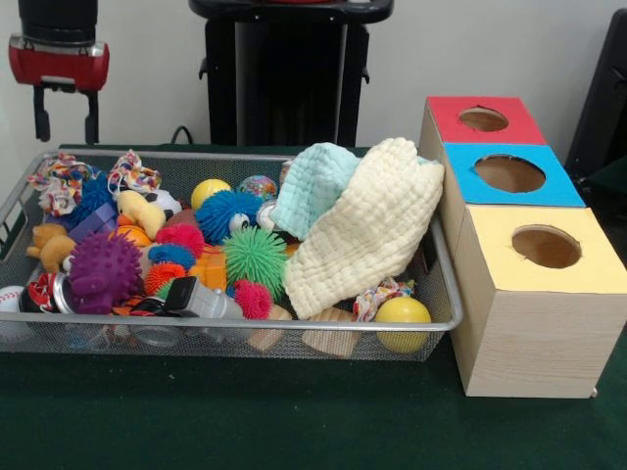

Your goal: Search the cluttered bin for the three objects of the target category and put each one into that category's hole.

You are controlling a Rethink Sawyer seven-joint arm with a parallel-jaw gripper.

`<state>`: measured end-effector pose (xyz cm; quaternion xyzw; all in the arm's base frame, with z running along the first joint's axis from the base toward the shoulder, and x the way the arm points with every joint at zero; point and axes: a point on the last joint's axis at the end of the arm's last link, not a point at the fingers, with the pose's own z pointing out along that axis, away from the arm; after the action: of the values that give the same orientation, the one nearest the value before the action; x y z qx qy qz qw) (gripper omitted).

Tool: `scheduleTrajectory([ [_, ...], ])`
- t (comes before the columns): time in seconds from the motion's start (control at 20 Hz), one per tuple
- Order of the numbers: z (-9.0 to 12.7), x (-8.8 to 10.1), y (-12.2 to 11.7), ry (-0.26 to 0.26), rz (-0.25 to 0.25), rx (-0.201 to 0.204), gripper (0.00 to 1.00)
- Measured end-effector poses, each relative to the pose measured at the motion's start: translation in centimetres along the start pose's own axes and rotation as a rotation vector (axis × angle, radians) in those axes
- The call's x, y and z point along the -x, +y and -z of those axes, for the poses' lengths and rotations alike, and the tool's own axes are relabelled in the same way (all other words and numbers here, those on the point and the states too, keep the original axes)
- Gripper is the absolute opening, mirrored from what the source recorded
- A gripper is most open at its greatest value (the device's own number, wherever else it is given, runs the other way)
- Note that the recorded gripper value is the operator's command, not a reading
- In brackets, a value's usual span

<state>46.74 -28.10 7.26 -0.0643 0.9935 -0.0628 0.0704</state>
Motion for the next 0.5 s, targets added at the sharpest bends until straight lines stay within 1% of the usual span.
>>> scheduleTrajectory([
  [0.25,-1.8,-1.0,0.8,0.009,-0.012,0.026,1.0],
  [0.35,-3.5,-1.7,1.5,0.004,-0.021,0.042,1.0],
  [0.4,-3.9,-1.8,1.7,0.0,-0.022,0.044,1.0],
  [0.5,-5.5,-2.4,2.3,-0.017,-0.026,0.05,1.0],
])
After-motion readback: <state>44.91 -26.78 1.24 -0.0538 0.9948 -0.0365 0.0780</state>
